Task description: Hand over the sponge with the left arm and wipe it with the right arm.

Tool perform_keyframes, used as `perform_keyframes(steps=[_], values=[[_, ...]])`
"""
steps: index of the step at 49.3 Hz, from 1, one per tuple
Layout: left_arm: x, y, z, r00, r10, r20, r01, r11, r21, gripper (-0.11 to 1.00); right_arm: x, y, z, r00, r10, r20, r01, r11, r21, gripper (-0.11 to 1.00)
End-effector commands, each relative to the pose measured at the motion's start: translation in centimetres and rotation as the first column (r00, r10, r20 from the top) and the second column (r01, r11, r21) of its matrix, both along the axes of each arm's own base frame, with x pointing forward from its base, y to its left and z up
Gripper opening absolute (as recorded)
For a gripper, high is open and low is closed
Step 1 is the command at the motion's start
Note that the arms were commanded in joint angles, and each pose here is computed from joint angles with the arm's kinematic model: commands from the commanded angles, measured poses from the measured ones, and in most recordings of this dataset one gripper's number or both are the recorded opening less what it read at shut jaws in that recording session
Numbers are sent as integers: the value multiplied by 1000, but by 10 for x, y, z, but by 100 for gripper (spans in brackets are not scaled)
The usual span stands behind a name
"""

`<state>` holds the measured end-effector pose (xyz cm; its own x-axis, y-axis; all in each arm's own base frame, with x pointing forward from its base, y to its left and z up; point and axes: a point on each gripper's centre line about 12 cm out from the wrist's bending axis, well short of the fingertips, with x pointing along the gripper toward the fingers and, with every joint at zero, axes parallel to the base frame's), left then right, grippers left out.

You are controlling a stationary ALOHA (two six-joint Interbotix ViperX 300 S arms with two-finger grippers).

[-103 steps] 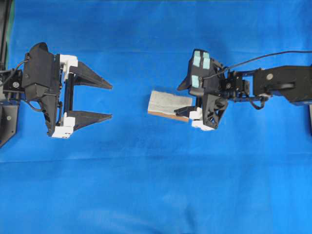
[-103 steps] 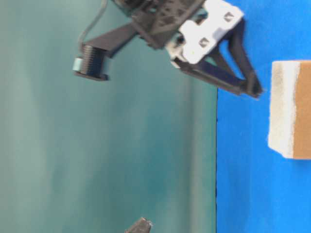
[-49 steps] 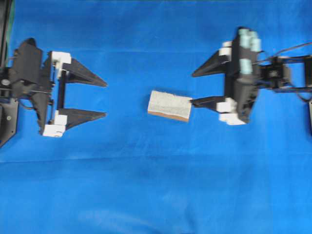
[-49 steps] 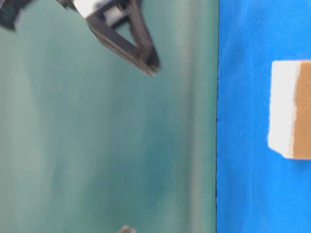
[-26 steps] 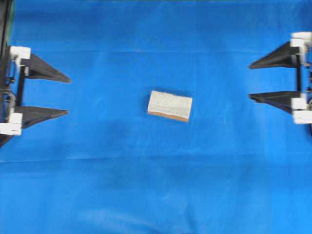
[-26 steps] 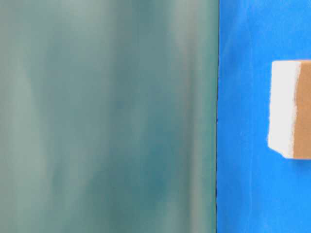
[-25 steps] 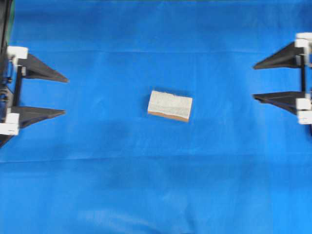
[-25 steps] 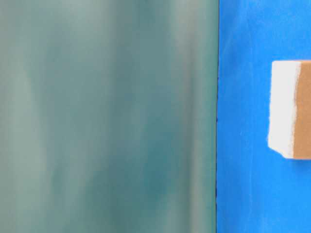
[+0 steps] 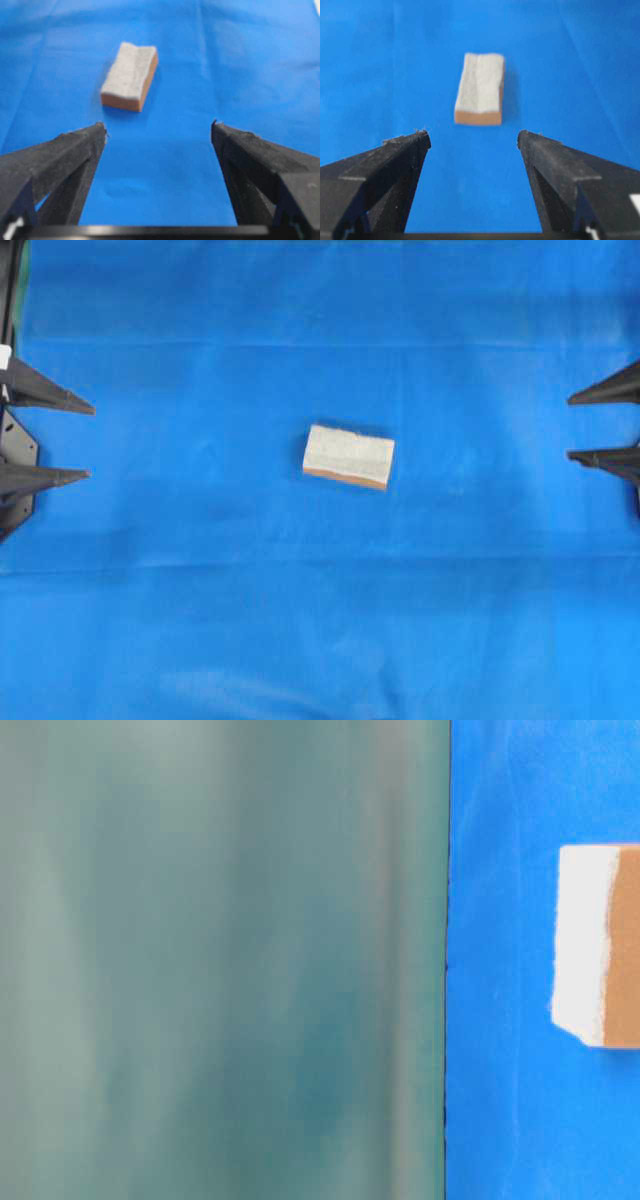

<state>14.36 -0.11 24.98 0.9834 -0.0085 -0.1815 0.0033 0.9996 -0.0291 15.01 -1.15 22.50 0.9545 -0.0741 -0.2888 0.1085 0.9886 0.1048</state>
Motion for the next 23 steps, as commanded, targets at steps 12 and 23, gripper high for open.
perform_keyframes(steps=[12, 23], values=[[-3, 0, -5, 1000, 1, 6, -1, 1000, -5, 83, 1, 0, 4, 999, 1, 36, -1, 1000, 8, 72], [-4, 0, -3, 1000, 1, 14, -1, 1000, -5, 83, 1, 0, 4, 999, 1, 36, -1, 1000, 8, 72]])
